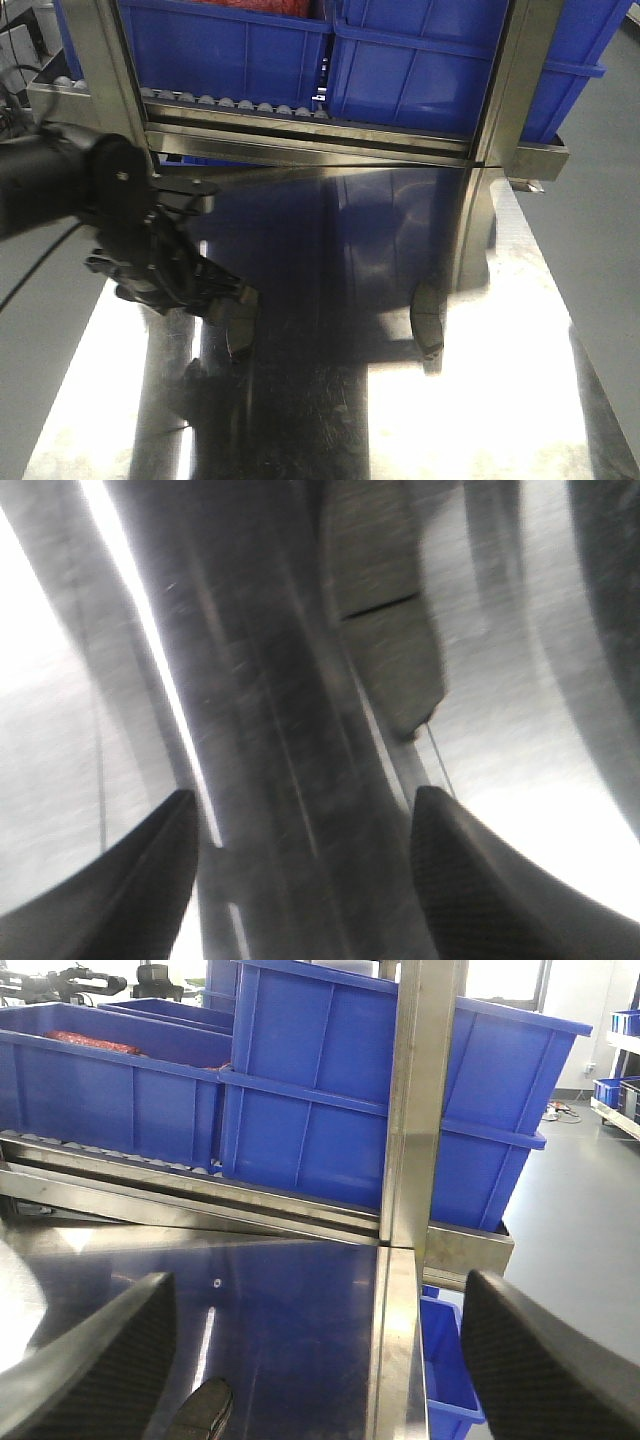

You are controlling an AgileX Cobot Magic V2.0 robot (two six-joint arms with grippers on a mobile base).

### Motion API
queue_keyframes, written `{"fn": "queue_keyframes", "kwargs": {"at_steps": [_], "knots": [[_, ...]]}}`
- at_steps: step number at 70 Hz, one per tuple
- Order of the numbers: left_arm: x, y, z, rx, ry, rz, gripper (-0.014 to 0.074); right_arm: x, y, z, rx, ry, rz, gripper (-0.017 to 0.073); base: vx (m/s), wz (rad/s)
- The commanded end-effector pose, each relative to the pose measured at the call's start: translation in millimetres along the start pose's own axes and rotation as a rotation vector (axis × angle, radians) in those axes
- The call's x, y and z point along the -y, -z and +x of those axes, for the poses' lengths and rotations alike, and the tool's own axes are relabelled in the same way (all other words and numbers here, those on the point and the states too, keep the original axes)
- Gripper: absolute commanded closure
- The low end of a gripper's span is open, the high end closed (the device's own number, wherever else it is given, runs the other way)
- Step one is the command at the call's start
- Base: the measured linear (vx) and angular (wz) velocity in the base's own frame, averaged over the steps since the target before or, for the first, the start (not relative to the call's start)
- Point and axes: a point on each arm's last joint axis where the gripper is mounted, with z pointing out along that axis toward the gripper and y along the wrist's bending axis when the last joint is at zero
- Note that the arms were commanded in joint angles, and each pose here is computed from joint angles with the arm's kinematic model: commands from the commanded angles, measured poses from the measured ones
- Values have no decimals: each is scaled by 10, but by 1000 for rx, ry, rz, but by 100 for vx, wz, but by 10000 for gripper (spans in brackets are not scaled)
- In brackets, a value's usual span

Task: Move and align brake pads A on conveyor
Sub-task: 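Lower the left gripper onto the brake pad nearest it and close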

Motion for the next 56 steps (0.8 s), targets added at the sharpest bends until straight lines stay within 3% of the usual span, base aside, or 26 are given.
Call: {"fn": "queue_keyframes", "kwargs": {"at_steps": [1,25,48,56], "knots": [[163,159,-120,104,10,8,160,20,8,-153,89,11,19,0,0,0],[282,-120,-343,81,40,13,61,20,8,-154,90,11,19,0,0,0],[313,-317,-498,62,90,7,58,20,8,-154,90,11,19,0,0,0],[352,-390,-535,56,79,1,58,20,8,-154,90,11,19,0,0,0]]}}
